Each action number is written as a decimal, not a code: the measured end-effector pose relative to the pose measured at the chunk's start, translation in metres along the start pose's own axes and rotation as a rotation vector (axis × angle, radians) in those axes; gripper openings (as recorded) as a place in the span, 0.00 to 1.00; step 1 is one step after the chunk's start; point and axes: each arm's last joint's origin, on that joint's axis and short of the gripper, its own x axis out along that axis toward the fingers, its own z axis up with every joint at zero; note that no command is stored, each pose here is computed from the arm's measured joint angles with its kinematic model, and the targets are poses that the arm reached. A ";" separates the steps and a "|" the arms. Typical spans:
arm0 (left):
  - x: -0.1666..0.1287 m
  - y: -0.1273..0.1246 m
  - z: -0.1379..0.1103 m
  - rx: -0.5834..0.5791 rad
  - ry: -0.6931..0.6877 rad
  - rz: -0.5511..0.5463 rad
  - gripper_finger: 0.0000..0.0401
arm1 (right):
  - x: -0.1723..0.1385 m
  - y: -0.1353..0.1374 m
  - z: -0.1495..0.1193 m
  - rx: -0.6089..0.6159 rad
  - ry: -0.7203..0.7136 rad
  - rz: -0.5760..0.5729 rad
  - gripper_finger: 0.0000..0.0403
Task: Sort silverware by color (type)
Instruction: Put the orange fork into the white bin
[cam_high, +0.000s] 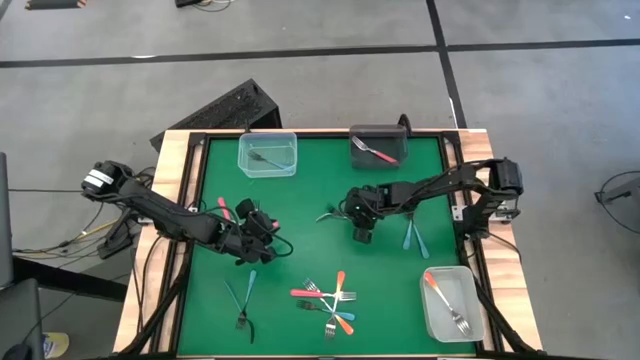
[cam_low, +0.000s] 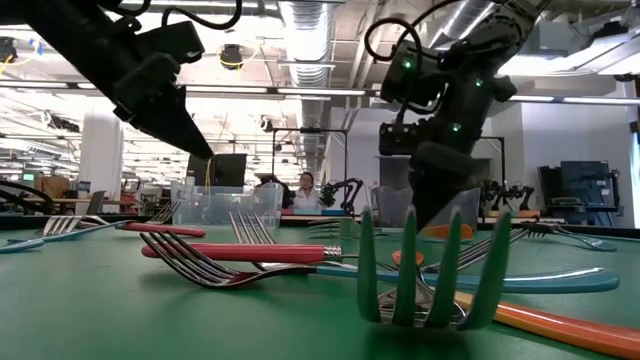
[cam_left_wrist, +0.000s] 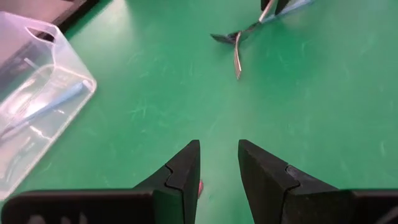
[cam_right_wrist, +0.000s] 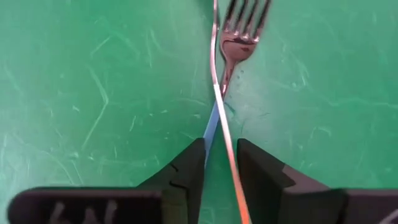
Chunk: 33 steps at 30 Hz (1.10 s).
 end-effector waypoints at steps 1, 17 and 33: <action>0.000 0.000 0.000 -0.001 -0.004 0.005 0.24 | 0.000 0.000 0.000 0.010 0.001 -0.008 0.28; -0.001 -0.001 -0.001 -0.042 0.003 -0.001 0.24 | -0.089 0.022 -0.019 0.307 -0.070 -0.035 0.04; 0.005 0.007 0.004 -0.040 -0.008 0.056 0.24 | -0.177 0.107 -0.128 0.513 0.118 0.063 0.03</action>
